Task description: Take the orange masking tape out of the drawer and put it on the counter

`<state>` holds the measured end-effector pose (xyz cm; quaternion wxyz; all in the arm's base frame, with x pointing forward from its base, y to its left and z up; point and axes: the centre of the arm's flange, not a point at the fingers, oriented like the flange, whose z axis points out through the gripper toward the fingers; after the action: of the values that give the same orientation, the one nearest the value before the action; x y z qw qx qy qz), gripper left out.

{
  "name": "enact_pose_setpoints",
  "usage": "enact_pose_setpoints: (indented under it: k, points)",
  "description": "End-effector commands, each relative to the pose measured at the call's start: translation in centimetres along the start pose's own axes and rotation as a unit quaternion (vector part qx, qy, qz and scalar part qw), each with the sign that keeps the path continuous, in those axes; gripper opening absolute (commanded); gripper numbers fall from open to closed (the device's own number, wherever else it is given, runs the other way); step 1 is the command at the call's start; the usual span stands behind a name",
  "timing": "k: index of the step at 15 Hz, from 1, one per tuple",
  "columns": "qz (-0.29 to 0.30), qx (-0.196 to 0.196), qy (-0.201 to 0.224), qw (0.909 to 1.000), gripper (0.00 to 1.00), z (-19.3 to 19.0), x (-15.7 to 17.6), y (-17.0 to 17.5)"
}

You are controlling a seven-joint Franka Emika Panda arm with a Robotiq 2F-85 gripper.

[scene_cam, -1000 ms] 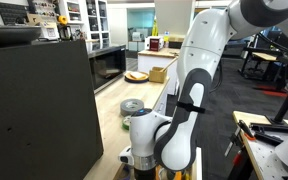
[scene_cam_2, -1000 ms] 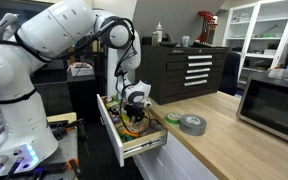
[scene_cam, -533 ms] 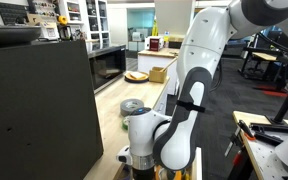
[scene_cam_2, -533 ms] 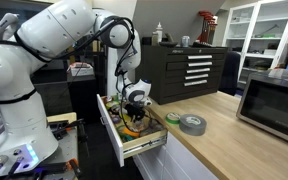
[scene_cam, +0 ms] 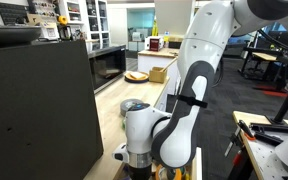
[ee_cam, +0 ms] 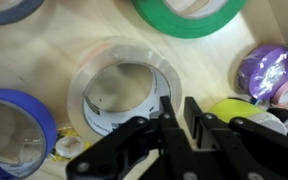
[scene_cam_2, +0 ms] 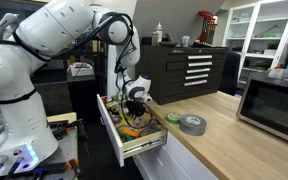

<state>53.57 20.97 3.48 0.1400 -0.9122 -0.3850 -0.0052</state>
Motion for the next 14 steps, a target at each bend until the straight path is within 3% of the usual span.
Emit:
enact_pose_setpoints:
  k: [1,6,8,10,14]
  points:
    - [-0.001,-0.005,-0.012,0.9999,0.07,-4.2,0.4,-2.9]
    - [-0.017,-0.012,-0.024,0.9995,0.06,-5.6,1.2,-4.7]
    - [-0.018,-0.015,-0.038,0.999,0.32,-5.0,1.1,-4.7]
    - [-0.021,-0.02,-0.055,0.9981,0.38,-4.3,0.9,-4.8]
    - [-0.035,-0.049,-0.097,0.9935,0.63,-2.5,-0.2,-3.0]
